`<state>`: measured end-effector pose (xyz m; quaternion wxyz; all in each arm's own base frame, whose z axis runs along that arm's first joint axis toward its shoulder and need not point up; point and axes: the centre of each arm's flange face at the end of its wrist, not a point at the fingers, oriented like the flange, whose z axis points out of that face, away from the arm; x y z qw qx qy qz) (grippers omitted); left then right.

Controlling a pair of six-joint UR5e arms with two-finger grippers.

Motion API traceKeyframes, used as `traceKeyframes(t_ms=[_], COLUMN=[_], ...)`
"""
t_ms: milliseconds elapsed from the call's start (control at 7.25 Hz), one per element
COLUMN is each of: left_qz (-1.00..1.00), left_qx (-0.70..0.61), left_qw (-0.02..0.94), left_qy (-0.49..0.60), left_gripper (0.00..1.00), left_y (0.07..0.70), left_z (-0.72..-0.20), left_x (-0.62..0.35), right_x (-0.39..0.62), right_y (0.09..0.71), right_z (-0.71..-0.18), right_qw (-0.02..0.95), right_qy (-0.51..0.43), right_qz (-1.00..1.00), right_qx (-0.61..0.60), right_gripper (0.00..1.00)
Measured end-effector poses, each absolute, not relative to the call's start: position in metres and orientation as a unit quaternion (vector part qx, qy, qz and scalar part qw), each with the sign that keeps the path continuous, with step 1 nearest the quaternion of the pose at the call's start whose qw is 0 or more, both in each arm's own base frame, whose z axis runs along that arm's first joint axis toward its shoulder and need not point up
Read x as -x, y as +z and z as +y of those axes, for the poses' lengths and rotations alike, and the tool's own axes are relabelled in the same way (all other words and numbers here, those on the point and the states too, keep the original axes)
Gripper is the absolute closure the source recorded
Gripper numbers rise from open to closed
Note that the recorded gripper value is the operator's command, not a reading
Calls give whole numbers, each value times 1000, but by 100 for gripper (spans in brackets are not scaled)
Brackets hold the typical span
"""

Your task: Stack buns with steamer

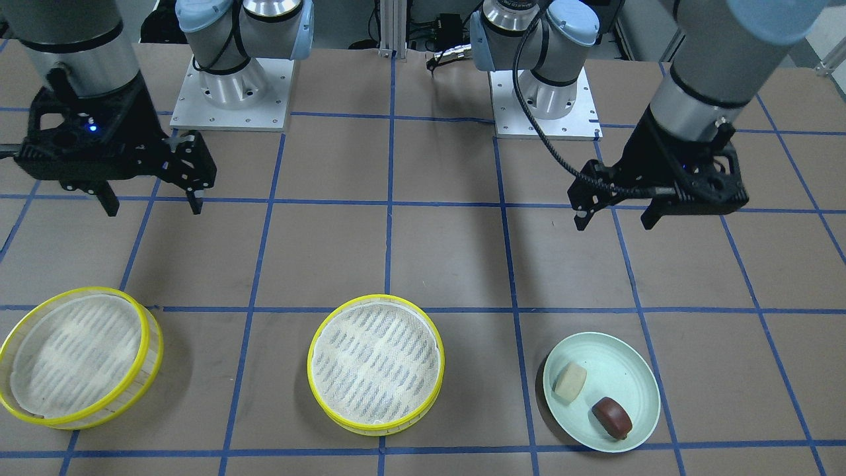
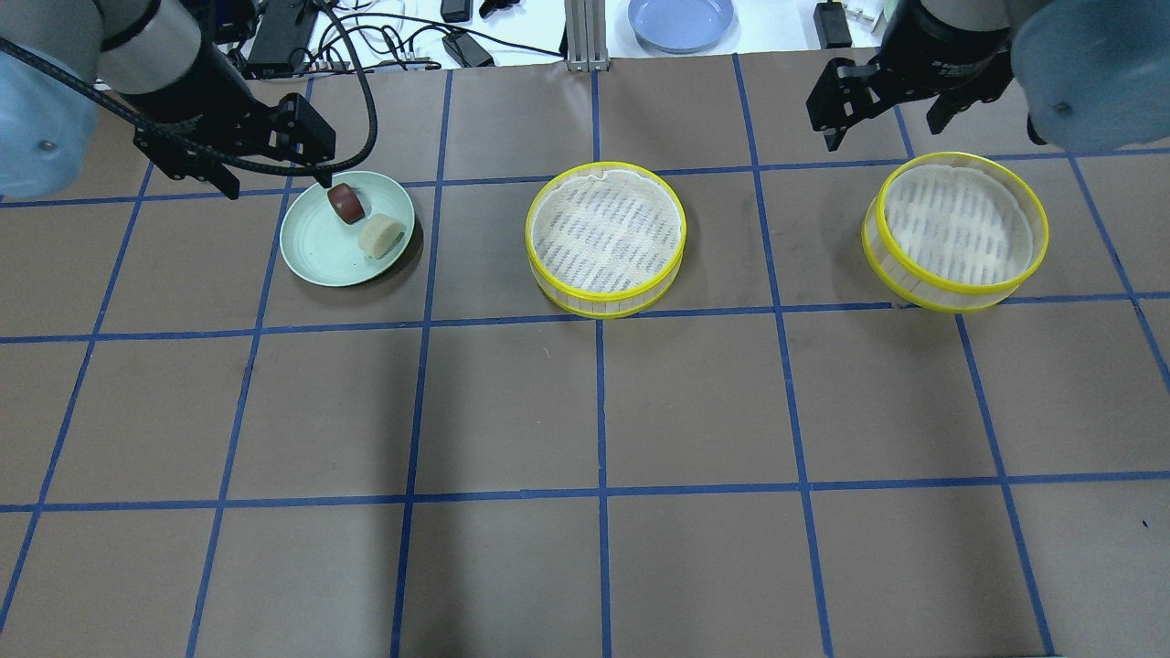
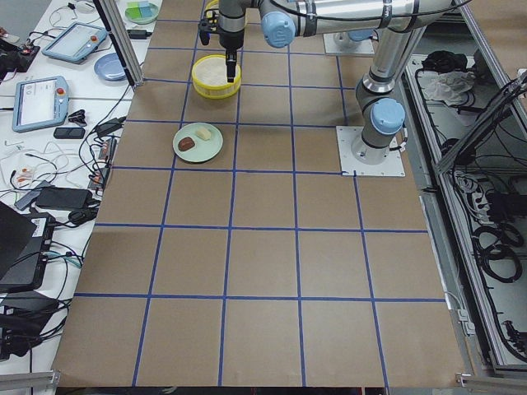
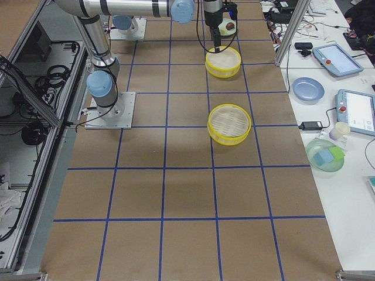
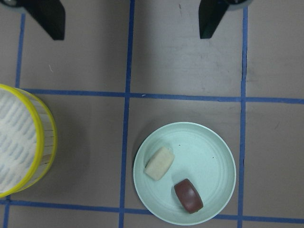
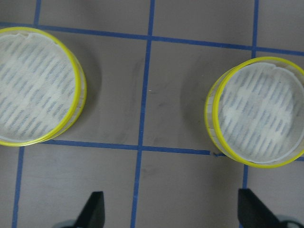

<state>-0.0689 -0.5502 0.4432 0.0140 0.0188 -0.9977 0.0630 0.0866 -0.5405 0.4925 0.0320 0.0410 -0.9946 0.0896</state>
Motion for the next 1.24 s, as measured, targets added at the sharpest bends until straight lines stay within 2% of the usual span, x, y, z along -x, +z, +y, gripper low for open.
traceKeyframes(t_ms=[138,276,552,690,1103,1241], left_qz=[-997,-995,-992,-991,-993,-993], left_qx=[5,25,62,80,93,92], left_qw=[9,5,2,1,15,26], left_qy=[78,92,107,103,78,72], left_gripper=[0,0,2,8,9,27], left_y=[407,376,318,290,225,211], left_z=[-569,-588,-621,-632,-647,-649], left_x=[54,45,37,35,35,37], right_x=[-43,4,87,117,200,212], right_y=[478,457,397,360,263,244], right_z=[-557,-576,-614,-631,-652,-654], right_qw=[30,28,23,17,14,15], right_qy=[80,72,73,74,73,69], right_qz=[-996,-996,-996,-996,-996,-996], right_qx=[-39,-43,-52,-51,-54,-52], right_gripper=[1,10,11,11,15,16])
